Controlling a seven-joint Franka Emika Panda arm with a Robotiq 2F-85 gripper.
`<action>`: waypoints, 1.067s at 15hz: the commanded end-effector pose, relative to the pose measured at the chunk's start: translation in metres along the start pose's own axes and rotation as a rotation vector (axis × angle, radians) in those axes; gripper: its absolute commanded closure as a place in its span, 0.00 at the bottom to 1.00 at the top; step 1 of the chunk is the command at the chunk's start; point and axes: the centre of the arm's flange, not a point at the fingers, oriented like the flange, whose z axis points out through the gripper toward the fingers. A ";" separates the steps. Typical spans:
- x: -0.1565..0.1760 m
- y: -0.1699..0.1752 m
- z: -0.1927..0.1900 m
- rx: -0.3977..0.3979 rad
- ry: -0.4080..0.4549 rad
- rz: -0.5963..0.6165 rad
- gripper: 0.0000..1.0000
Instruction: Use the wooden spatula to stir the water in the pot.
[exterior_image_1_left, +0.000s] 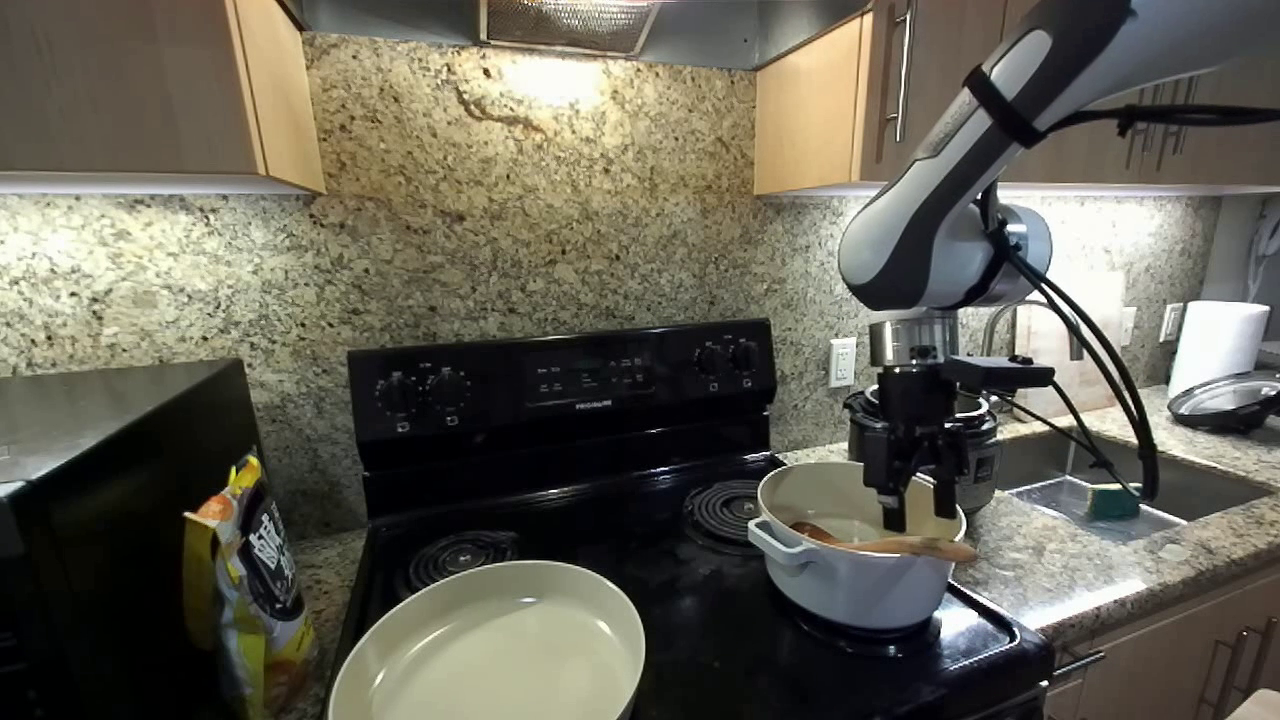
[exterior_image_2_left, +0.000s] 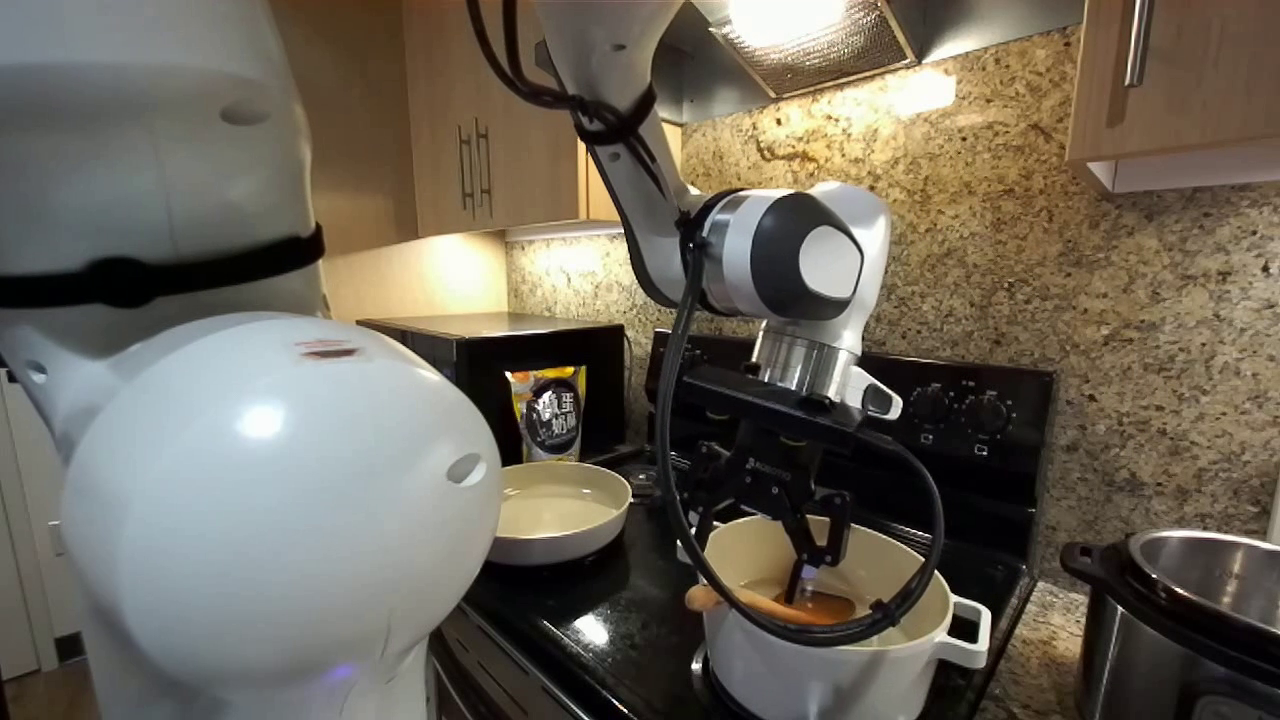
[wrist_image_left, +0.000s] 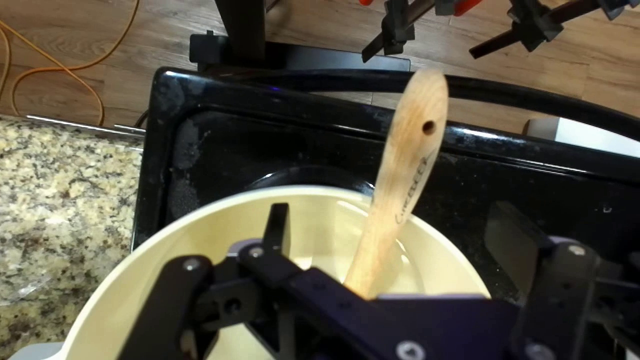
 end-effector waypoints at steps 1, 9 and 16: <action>-0.008 -0.012 -0.001 -0.020 -0.053 -0.012 0.00; -0.012 -0.015 0.008 -0.006 -0.122 -0.037 0.00; -0.005 -0.014 0.014 0.002 -0.140 -0.074 0.00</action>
